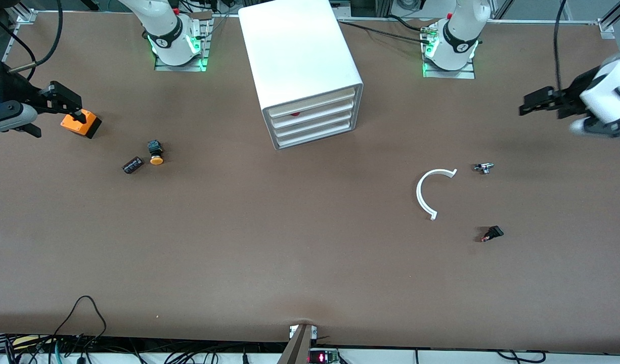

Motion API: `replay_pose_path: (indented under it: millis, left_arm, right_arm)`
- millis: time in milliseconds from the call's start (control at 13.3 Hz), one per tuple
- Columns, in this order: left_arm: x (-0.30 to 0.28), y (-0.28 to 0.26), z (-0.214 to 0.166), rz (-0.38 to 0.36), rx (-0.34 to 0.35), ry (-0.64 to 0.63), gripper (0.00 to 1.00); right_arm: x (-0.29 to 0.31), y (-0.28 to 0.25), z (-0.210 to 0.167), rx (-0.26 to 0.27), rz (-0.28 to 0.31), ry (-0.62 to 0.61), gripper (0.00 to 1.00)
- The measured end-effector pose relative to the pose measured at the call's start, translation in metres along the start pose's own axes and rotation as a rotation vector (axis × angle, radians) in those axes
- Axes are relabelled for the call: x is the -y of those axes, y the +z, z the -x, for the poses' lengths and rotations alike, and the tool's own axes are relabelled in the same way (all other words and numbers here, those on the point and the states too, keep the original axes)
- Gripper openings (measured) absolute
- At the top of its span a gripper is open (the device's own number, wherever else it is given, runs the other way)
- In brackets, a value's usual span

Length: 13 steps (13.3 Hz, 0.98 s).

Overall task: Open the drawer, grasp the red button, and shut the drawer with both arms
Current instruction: 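Reach the left gripper toward the white cabinet's top drawer handle, then grasp the top drawer handle with the left gripper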

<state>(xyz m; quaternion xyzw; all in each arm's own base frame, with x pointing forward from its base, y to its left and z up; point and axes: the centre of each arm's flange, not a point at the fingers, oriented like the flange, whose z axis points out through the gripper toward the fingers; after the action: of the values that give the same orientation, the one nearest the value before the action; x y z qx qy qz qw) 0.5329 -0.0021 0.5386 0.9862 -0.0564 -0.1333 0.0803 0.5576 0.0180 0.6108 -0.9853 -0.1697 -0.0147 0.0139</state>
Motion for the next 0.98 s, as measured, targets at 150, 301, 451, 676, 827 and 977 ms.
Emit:
replay_pose_path:
  millis: [150, 301, 451, 676, 827, 977]
  left_arm:
    - [-0.014, 0.04, -0.024, 0.08, 0.096, 0.114, 1.0]
    - [-0.029, 0.084, -0.048, 0.167, 0.175, 0.17, 1.0]
    - [-0.055, 0.128, -0.067, 0.24, 0.261, 0.22, 1.0]
    - [-0.112, 0.188, -0.085, 0.396, 0.368, 0.282, 1.0]
    - [-0.14, 0.223, -0.096, 0.487, 0.401, 0.29, 1.0]
    - [-0.162, 0.249, -0.103, 0.564, 0.409, 0.318, 1.0]
  right_arm:
    - [0.0, 0.0, 0.0, 0.0, 0.0, 0.0, 1.0]
    - [0.0, 0.0, 0.0, 0.0, 0.0, 0.0, 1.0]
    - [0.0, 0.0, 0.0, 0.0, 0.0, 0.0, 1.0]
    - [0.0, 0.0, 0.0, 0.0, 0.0, 0.0, 1.0]
    - [0.0, 0.0, 0.0, -0.001, 0.0, 0.0, 1.0]
    - [0.0, 0.0, 0.0, -0.001, 0.0, 0.0, 1.0]
